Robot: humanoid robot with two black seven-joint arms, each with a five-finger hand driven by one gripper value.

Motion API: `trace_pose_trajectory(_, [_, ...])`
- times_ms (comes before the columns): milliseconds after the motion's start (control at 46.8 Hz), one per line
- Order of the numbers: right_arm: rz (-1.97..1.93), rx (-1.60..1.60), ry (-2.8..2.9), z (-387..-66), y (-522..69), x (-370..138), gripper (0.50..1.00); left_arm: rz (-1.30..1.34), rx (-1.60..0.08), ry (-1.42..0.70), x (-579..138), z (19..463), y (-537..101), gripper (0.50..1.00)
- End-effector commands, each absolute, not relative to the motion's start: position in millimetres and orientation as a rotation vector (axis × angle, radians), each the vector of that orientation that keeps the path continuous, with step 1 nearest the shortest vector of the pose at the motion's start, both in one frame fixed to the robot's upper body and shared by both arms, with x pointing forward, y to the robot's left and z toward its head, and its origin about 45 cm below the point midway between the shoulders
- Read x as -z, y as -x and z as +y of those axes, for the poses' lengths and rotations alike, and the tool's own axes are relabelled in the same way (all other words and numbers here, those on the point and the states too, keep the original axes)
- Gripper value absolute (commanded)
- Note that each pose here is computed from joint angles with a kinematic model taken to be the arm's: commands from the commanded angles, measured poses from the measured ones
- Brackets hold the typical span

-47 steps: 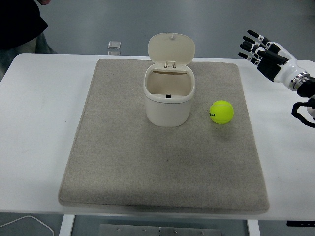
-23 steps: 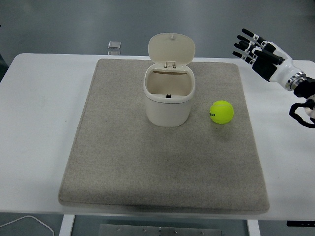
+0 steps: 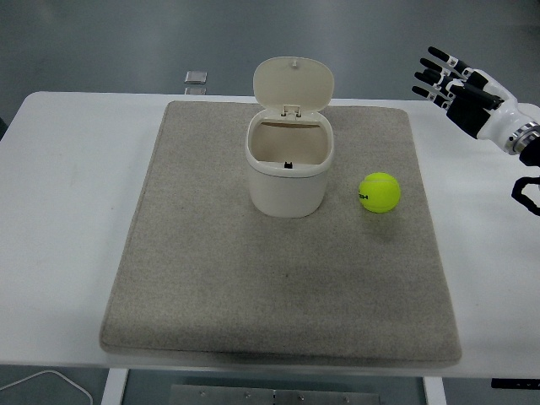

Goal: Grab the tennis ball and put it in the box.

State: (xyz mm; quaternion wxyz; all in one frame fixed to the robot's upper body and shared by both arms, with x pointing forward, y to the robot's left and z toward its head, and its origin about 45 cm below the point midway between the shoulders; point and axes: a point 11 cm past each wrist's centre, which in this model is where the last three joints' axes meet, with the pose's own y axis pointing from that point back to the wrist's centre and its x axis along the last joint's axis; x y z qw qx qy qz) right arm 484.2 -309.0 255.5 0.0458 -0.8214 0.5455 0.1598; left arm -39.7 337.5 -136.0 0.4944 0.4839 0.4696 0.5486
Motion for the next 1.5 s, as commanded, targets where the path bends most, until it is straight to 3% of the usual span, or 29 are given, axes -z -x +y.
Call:
trace_pose_trajectory(0, [1.664,-0.464,2.536,-308.8,-483.8,-256.1,0.932,1.139,-1.331,-1.173,136.0,337.5,39.8,0.992])
trace_pose_trajectory(321, [1.642,-0.298,2.687,-320.4,-479.1,-264.3,0.932,1.139,-1.331,-1.173,136.0,337.5,39.8,0.992])
trace_pose_trajectory(1474, [1.127,0.719,3.396,-275.6,-451.2,-277.2,0.928,1.138,-1.329,-1.173,136.0,337.5,39.9,0.992])
